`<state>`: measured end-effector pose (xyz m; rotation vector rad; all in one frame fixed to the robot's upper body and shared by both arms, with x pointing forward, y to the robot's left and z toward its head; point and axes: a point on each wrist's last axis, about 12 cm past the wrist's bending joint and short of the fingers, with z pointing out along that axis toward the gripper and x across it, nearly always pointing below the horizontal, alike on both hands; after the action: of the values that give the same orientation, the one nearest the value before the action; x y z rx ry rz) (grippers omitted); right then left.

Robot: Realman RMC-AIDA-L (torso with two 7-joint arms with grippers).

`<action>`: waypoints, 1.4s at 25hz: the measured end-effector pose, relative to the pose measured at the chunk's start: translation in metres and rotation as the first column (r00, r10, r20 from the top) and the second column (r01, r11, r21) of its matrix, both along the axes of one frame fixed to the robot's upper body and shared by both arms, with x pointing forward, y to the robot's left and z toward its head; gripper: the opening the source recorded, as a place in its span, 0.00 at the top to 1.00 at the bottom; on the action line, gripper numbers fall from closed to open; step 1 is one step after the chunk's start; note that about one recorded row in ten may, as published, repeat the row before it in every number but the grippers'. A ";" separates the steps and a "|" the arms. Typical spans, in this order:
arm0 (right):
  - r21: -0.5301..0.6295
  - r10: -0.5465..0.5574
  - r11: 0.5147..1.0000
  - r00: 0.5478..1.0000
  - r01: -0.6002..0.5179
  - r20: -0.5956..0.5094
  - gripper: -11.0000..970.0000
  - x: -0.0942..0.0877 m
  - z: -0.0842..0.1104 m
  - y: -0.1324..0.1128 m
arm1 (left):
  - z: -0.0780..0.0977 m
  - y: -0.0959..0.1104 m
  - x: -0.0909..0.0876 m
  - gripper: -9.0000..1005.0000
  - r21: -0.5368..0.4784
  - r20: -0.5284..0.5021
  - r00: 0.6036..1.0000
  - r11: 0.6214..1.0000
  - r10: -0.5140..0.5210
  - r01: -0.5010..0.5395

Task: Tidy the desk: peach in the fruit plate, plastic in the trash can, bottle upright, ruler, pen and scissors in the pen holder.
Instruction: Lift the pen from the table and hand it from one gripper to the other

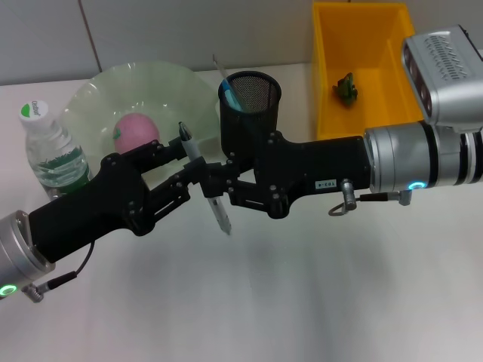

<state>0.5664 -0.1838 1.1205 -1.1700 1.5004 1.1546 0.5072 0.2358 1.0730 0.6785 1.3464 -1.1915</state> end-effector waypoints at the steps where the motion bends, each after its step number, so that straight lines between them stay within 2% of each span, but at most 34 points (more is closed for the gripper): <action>1: 0.000 0.000 1.000 1.000 0.000 0.000 0.86 0.000 0.000 0.000 | 0.000 0.000 0.000 0.46 0.000 0.000 1.000 1.000 0.000 0.000; 8: 0.000 0.001 1.000 1.000 -0.001 0.000 0.84 0.000 0.000 0.000 | 0.000 0.000 0.000 0.61 0.003 0.005 1.000 1.000 -0.001 0.001; 12: 0.000 0.000 1.000 1.000 0.000 -0.002 0.82 0.000 0.000 0.000 | 0.000 -0.001 0.001 0.61 0.004 0.006 1.000 1.000 -0.004 0.004; 23: -0.001 0.001 1.000 1.000 -0.001 -0.003 0.79 0.000 -0.001 0.000 | 0.000 -0.002 0.003 0.70 0.014 -0.001 1.000 1.000 -0.006 0.006; 28: 0.001 -0.002 1.000 1.000 0.002 -0.005 0.77 0.000 0.000 0.000 | 0.001 -0.002 0.004 0.85 0.014 -0.001 1.000 1.000 -0.007 0.007; 35: 0.000 -0.001 1.000 1.000 0.001 -0.005 0.75 0.000 0.001 0.000 | 0.002 -0.001 0.004 0.85 0.009 0.001 1.000 1.000 -0.008 0.008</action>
<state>0.5668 -0.1841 1.1214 -1.1674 1.5046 1.1578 0.5109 0.2344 1.0747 0.6909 1.3501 -1.1919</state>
